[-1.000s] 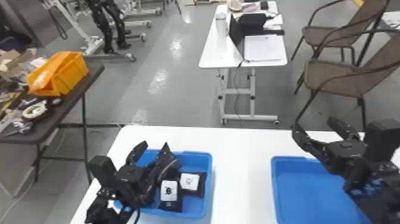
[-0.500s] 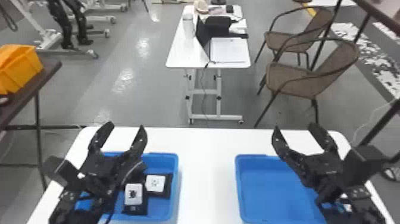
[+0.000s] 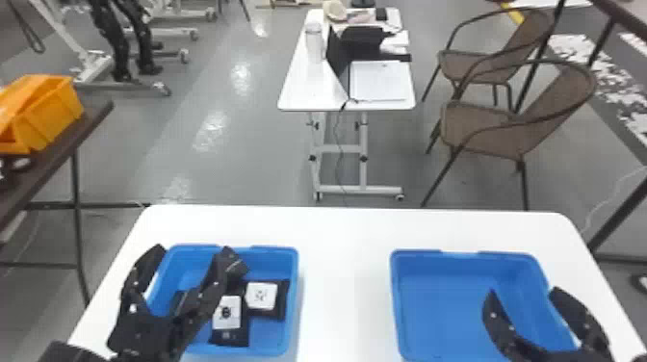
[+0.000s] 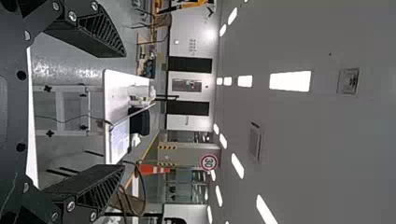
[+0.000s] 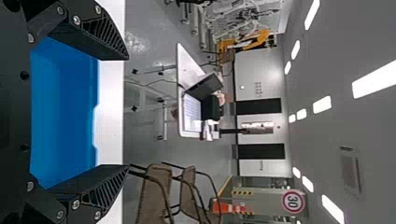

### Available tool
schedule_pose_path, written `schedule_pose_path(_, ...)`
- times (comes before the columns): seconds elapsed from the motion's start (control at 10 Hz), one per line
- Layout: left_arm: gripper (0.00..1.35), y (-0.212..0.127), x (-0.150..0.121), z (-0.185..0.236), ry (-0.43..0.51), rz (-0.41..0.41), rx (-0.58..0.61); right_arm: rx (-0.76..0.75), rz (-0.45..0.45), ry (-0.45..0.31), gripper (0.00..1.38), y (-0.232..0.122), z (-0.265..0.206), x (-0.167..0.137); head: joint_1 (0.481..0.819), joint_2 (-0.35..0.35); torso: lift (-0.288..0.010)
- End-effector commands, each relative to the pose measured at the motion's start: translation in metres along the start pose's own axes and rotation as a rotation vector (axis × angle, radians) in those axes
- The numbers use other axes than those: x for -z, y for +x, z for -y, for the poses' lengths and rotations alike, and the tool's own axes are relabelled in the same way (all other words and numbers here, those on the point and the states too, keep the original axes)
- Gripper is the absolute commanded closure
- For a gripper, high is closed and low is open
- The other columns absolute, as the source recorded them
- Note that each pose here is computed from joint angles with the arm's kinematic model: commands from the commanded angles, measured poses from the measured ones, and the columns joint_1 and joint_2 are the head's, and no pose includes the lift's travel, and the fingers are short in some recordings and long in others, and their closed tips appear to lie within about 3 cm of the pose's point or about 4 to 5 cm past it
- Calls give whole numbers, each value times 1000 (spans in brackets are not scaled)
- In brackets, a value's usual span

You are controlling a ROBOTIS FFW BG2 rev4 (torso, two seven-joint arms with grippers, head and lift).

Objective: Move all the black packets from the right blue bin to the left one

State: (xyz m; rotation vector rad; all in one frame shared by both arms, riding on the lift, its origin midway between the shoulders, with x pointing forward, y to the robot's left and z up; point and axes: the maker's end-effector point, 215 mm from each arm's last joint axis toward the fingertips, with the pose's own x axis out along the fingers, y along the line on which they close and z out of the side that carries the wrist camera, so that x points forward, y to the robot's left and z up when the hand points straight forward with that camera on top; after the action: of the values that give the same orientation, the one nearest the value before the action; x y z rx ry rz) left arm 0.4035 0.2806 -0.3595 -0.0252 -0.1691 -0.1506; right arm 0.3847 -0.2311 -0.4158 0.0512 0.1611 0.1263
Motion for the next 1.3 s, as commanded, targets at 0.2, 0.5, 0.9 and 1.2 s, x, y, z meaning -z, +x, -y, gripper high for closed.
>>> schedule_pose_path(0.2,203,-37,35,-2,63,-176,-9,0,-104,21,209,-20,-15,39,695,97,0)
schedule_pose_path(0.5,209,-23,29,-5,111,-207,23,37,-127,2,209,-18,-11,40,695,104,0)
schedule_pose_path(0.9,209,-42,38,-34,86,-248,-71,52,-124,-9,209,-15,-9,38,695,122,0)
schedule_pose_path(1.2,209,-45,43,-37,90,-271,-82,52,-127,-10,209,-15,-9,39,695,161,0)
